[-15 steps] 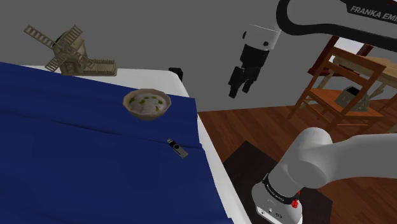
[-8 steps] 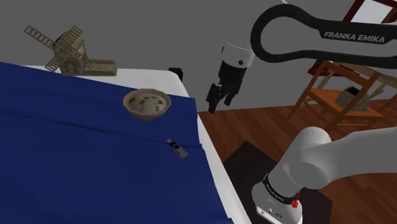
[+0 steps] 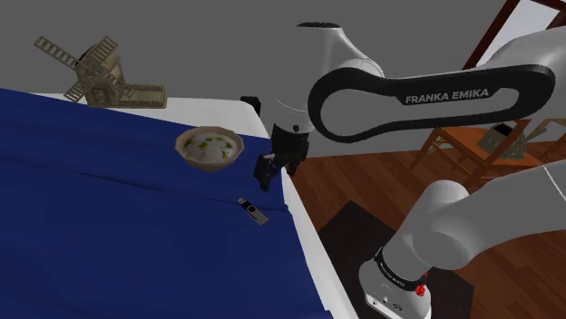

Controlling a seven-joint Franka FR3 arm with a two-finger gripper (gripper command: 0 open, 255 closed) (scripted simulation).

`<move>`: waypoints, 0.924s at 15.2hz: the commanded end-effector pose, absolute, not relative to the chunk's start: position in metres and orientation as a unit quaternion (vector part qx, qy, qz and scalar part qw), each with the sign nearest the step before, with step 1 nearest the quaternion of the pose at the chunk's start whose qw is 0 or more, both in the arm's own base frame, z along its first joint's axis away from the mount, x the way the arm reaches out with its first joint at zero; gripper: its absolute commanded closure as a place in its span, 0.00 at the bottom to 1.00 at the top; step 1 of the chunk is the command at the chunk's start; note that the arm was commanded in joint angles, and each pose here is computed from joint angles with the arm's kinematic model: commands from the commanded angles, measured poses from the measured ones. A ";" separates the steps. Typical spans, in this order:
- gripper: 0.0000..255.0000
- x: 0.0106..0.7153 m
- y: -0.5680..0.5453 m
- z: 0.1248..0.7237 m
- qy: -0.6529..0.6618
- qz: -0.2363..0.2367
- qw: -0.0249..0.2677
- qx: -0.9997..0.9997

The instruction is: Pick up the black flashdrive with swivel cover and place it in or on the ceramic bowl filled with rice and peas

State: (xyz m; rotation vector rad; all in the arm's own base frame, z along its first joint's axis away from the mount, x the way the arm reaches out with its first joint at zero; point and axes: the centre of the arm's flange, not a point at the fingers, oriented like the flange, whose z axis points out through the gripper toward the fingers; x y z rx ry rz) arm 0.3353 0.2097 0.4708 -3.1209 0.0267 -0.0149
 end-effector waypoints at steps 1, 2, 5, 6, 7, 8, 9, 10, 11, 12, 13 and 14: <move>0.00 0.340 0.232 0.455 0.008 -0.008 0.007 -1.000; 0.00 0.343 0.243 0.447 0.008 -0.009 0.005 -1.000; 0.00 0.350 0.269 0.427 0.007 -0.012 0.001 -1.000; 0.00 0.351 0.269 0.422 0.007 -0.012 0.001 -1.000; 0.00 0.351 0.269 0.417 0.007 -0.012 0.001 -1.000; 0.00 0.351 0.269 0.411 0.007 -0.012 0.001 -1.000; 0.00 0.351 0.269 0.406 0.007 -0.012 0.001 -1.000; 0.00 0.351 0.269 0.401 0.007 -0.012 0.001 -1.000; 0.00 0.351 0.269 0.396 0.007 -0.012 0.001 -1.000; 0.00 0.351 0.269 0.390 0.007 -0.012 0.001 -1.000; 0.00 0.351 0.269 0.387 0.007 -0.012 0.001 -1.000; 0.00 0.351 0.269 0.387 0.007 -0.012 0.001 -1.000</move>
